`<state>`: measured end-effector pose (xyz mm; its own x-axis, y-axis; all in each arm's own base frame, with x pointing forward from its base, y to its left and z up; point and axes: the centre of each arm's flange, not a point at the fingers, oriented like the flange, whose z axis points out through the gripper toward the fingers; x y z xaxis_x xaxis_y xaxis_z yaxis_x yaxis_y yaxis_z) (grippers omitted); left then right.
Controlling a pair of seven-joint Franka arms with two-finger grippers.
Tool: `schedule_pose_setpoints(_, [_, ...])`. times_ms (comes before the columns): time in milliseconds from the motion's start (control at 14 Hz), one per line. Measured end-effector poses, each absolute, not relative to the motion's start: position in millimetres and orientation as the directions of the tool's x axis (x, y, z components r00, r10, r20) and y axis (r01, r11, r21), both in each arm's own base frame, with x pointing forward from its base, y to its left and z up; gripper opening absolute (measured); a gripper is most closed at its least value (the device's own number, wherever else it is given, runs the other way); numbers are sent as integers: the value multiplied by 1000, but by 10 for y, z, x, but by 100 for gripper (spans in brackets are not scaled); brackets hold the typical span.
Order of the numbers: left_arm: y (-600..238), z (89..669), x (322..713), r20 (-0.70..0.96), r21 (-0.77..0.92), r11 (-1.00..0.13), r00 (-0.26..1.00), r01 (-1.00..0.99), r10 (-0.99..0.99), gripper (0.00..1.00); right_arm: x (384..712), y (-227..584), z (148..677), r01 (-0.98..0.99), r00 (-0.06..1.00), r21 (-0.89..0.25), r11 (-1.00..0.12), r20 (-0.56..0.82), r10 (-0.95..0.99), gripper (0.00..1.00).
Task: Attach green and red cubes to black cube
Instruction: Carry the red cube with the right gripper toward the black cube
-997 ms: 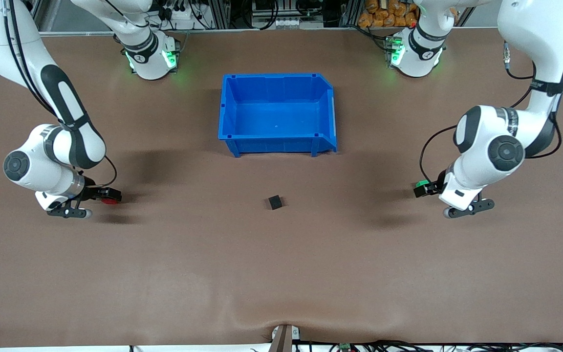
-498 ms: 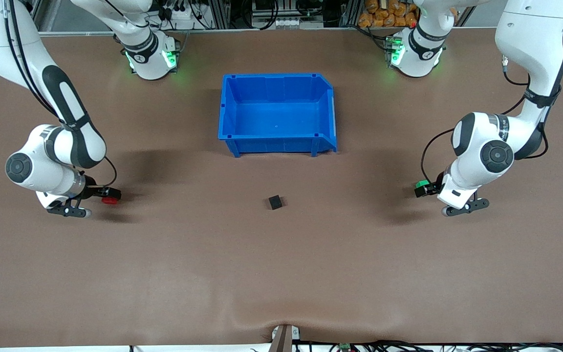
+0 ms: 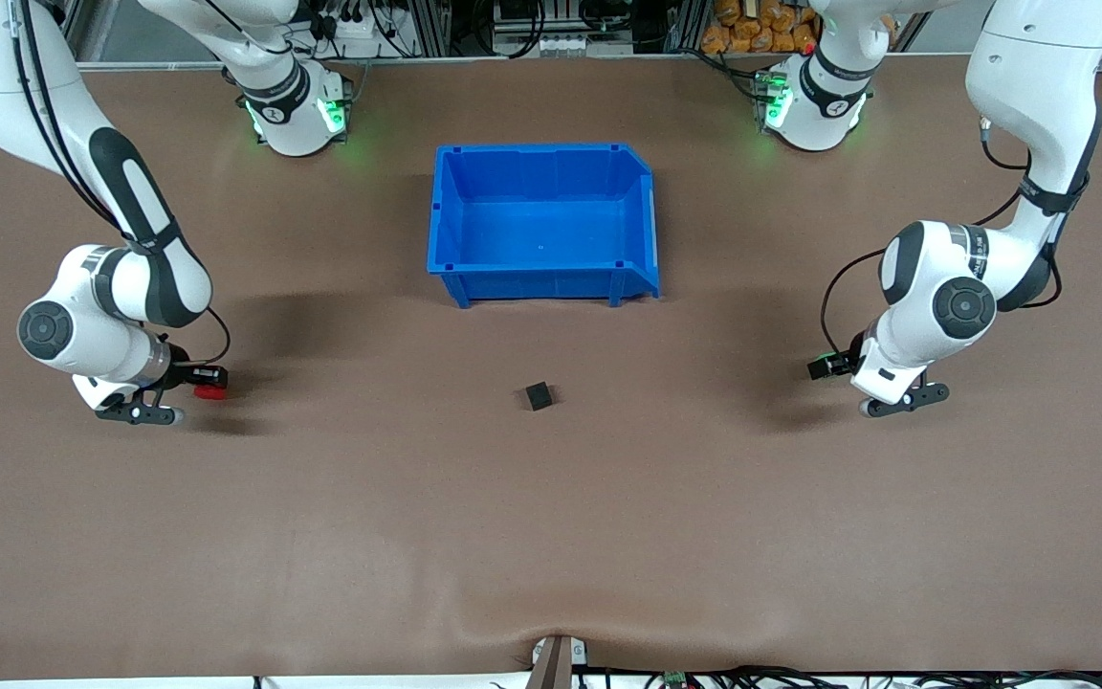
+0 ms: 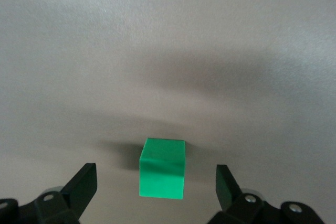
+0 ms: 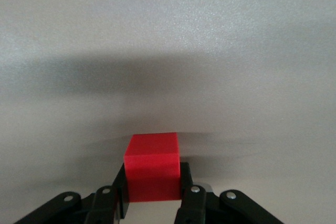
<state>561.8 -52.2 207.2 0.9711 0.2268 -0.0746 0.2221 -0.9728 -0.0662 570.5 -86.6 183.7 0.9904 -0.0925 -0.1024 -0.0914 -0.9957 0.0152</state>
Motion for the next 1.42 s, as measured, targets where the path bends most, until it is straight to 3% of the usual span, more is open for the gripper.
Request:
schedule_pose_setpoints(356, [-504, 1858, 5607, -77, -54, -972, 970, 229, 233, 100, 5767, -784, 1883, 23, 995, 71, -997, -97, 16, 40])
schedule_pose_setpoints(712, [-438, 1739, 5592, -89, -53, -969, 966, 240, 244, 94, 5988, -667, 2090, 358, 932, 73, -931, -82, 352, 40])
schedule_pose_setpoints(1068, [-437, 1730, 5592, -90, -54, -969, 965, 241, 245, 86, 6246, 128, 2346, 696, 718, 77, -714, -65, 693, 40])
schedule_pose_setpoints(1424, [-435, 1751, 5617, -84, -52, -969, 966, 242, 245, 83, 6317, 1224, 2594, 892, 450, 84, -445, -61, 891, 40])
